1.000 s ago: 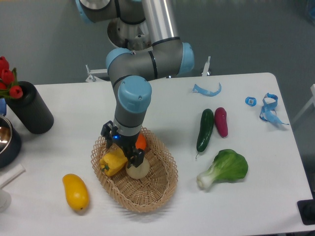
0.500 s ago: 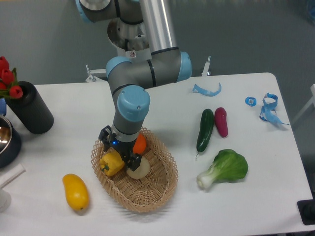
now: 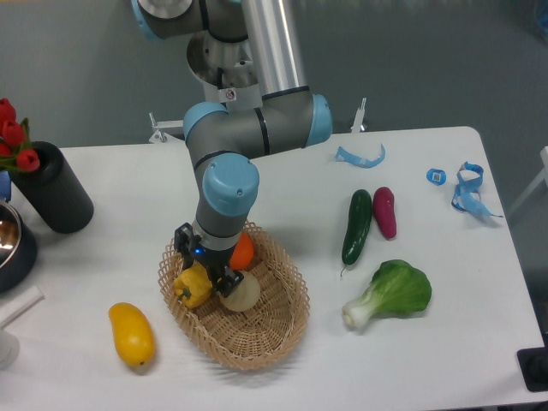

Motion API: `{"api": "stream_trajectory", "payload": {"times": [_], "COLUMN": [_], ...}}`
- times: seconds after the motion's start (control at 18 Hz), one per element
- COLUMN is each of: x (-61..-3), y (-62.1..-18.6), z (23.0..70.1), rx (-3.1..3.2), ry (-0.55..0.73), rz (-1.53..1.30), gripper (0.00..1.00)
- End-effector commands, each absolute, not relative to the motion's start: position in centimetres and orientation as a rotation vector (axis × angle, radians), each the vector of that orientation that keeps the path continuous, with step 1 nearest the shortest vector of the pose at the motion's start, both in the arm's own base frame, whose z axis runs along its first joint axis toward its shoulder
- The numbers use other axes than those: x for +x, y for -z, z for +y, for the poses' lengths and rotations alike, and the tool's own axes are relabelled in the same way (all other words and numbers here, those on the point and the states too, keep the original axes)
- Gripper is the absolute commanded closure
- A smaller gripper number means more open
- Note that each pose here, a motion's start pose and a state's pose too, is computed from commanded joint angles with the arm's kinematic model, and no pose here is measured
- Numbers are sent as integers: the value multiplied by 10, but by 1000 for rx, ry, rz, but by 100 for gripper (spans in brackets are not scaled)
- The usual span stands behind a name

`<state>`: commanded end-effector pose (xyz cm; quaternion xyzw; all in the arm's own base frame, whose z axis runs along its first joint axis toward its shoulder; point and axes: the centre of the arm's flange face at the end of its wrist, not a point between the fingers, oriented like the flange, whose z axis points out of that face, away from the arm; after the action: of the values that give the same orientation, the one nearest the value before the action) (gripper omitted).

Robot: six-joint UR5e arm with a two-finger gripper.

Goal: Pick up the yellow pepper from the basket
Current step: 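Lift the yellow pepper out of the basket and carry it beside the bok choy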

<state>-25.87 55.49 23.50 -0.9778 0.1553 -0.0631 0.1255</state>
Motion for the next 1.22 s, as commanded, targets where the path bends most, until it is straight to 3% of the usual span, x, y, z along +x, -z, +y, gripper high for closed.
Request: {"api": "stream_trajectory", "payload": {"times": [0.17,0.33,0.78,0.94,1.22], "x": [-266,-284,-385,-433,-472], "y": [-251,-300,-409,-435,-439], "z": [556,555,520,489,453], "rx": [-2830,-2778,-2687,-2695,-2715], "ry": [152,45,-223,-278,-290], "rz": [442,417,307,301,292], "gripper": [71,71,71,71,71]}}
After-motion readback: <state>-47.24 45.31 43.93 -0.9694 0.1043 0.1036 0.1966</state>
